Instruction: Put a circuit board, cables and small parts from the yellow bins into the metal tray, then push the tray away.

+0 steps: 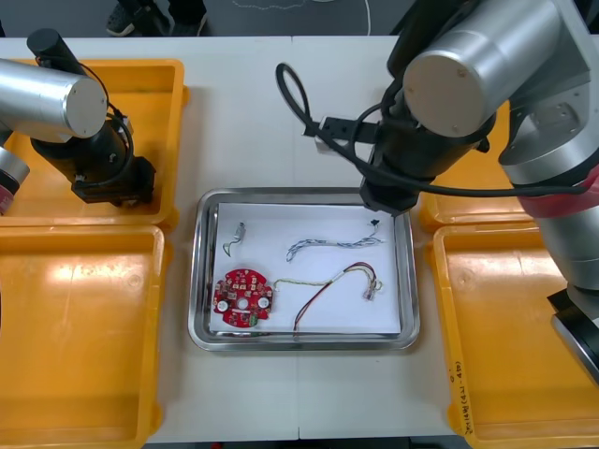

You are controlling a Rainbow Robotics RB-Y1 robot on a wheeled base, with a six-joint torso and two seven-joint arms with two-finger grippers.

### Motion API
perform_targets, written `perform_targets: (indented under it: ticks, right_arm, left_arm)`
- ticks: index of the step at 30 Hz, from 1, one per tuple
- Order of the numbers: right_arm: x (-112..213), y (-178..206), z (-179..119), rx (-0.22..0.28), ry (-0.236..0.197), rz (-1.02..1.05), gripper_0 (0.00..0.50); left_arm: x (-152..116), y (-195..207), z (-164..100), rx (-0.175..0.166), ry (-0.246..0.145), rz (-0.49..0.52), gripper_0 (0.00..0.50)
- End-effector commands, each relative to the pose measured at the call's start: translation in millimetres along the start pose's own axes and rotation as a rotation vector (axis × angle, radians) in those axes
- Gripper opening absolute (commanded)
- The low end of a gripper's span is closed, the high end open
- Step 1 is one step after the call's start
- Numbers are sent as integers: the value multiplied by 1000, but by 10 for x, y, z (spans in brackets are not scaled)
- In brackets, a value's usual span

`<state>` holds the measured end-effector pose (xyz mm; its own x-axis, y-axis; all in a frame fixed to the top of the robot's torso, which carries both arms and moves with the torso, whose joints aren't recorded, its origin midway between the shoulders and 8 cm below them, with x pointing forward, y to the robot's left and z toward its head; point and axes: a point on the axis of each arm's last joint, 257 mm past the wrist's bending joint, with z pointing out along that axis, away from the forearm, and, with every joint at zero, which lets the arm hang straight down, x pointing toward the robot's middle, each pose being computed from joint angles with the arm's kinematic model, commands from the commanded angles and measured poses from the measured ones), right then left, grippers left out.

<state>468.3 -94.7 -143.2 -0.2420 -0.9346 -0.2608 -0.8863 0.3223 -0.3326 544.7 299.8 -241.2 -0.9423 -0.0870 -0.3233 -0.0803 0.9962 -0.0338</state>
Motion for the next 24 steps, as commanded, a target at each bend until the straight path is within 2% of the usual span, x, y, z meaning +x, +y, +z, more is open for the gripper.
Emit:
perform_targets:
  ticks: [1,2,4,10,13,16,20,24]
  right_arm:
    - [181,-212,-275,63,-56,125,481]
    - [217,-214,-303,68,-65,163,482]
    - [270,-190,-328,68,-72,211,482]
    - [450,-111,-381,78,-86,333,480]
    - [536,-66,-395,65,-94,411,482]
    - [579,-69,-429,51,-104,489,480]
    - [626,-81,-489,59,-117,540,481]
    - [829,-22,-472,60,-94,633,481]
  left_arm:
    - [116,-39,132,-1,15,136,118]
    - [116,-39,132,-1,15,138,44]
    - [115,-36,132,-3,14,138,1]
    - [119,-26,132,-6,16,138,0]
    - [110,-25,119,-7,15,136,0]
    - [48,-6,62,7,-1,116,0]
    - [-73,-8,-119,29,-38,98,0]
    - [-135,25,-361,40,-56,84,0]
